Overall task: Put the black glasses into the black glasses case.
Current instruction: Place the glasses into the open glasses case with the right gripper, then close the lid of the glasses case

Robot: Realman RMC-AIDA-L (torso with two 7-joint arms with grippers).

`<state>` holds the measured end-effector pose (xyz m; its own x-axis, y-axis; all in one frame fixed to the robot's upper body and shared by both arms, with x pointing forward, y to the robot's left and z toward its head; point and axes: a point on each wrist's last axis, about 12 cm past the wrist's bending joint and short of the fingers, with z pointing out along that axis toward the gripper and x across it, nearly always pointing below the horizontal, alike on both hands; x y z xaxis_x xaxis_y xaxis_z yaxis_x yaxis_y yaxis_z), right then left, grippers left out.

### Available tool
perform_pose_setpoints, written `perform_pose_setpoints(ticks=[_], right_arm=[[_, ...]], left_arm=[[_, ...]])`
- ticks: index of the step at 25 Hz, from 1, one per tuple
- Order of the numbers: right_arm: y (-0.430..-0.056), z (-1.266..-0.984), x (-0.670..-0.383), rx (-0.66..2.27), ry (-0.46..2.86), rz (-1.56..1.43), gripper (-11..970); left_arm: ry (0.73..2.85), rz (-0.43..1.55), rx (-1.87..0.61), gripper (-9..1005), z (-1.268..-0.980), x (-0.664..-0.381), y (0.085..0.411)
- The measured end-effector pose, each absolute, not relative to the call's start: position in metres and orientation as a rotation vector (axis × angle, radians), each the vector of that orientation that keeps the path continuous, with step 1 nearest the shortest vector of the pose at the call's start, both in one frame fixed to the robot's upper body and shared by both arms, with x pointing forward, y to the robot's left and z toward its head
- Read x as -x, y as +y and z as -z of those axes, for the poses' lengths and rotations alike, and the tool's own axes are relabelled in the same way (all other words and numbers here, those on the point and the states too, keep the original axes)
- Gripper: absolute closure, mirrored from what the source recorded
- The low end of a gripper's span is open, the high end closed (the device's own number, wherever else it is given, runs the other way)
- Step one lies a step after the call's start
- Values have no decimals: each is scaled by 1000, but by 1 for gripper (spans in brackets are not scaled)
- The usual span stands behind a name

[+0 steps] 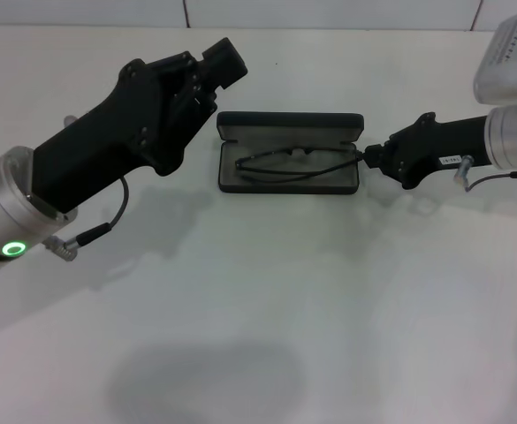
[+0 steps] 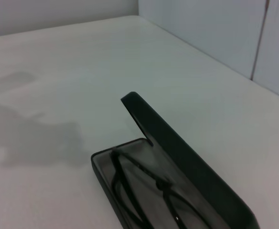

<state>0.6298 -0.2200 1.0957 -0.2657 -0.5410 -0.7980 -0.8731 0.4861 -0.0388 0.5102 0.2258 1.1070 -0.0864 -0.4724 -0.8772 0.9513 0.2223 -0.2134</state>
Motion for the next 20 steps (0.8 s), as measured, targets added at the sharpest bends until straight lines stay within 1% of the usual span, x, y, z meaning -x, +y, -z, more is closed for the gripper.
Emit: perform_pose_setpoints(ticks=[5, 11, 15, 20], right_arm=[[-212, -1098, -632, 1192, 1938, -558, 848], [-213, -1097, -631, 1179, 1946, -566, 844], [-222, -1096, -626, 1121, 1976, -573, 842], [-238, -1100, -613, 1060, 1955, -619, 839]], left_arm=[[1079, 1303, -584, 944, -1107, -511, 225], [1085, 1300, -576, 944, -1105, -509, 227], [1085, 1299, -574, 944, -1105, -508, 227], [1077, 1304, -584, 944, -1107, -511, 225]])
